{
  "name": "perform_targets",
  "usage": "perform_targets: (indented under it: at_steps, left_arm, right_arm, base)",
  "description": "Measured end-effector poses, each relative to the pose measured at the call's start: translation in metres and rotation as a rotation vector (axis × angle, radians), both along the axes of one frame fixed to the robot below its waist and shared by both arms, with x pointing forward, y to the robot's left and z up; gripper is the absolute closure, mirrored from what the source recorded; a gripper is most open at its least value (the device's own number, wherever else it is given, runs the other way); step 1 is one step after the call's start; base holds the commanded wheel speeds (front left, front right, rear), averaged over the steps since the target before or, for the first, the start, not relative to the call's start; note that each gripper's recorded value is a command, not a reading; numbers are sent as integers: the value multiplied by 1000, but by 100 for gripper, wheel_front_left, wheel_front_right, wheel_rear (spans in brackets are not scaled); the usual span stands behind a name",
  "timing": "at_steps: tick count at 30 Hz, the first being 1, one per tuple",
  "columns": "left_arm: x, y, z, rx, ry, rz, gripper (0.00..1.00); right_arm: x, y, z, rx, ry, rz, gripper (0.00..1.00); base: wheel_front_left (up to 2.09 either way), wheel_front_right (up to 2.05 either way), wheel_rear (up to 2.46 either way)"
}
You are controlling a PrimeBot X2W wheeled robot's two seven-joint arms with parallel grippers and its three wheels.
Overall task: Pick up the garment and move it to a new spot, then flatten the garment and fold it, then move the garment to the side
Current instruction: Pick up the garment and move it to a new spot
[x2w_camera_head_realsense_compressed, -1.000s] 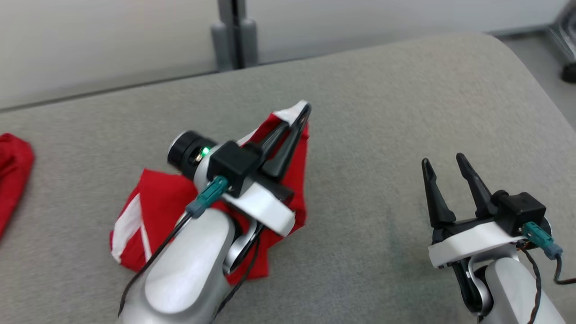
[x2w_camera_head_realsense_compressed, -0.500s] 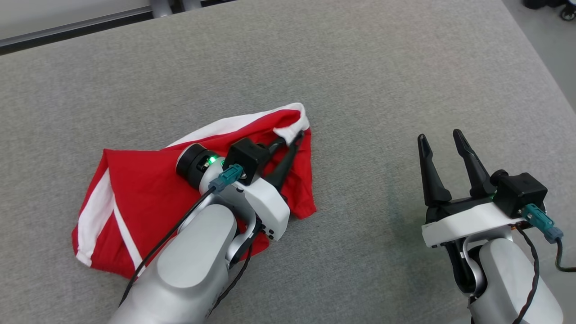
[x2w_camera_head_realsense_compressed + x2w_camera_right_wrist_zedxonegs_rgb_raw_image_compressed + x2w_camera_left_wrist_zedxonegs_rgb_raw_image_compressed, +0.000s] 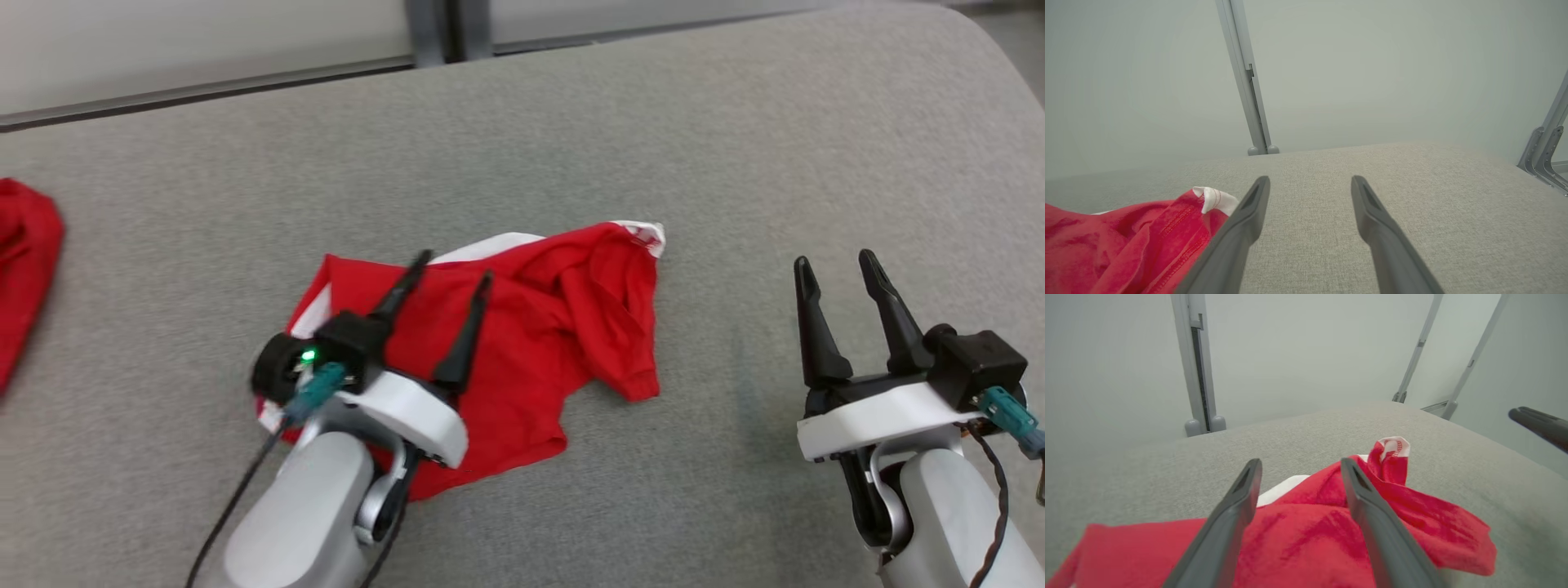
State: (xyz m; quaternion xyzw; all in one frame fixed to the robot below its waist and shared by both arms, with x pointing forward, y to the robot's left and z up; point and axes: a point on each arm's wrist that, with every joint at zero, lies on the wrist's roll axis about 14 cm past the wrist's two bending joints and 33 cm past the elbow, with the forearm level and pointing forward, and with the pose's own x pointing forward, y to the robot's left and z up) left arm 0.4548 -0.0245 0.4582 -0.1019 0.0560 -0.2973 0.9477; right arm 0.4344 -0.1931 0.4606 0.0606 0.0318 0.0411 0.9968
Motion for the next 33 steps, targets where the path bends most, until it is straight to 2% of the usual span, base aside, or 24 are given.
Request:
perform_targets:
  at_steps: [4, 9, 15, 20, 33]
  left_arm:
    - [9, 65, 20, 8, -53, 210, 0]
    - [-3, 141, 33, 26, -85, 422, 0]
    - [-31, 201, 37, 40, -91, 549, 0]
    - [-54, 220, 36, 51, -91, 582, 0]
    - [-86, 206, 29, 52, -78, 541, 0]
  right_arm:
    - [1, 14, 4, 6, -11, 41, 0]
    - [0, 29, 10, 8, -29, 84, 0]
    - [-9, 43, 16, 8, -36, 123, 0]
    - [-21, 50, 23, 6, -44, 144, 0]
    - [-56, 43, 26, 5, -30, 123, 0]
  base:
    - [0, 0, 0]
    - [0, 0, 0]
    - [0, 0, 0]
    - [0, 0, 0]
    - [0, 0, 0]
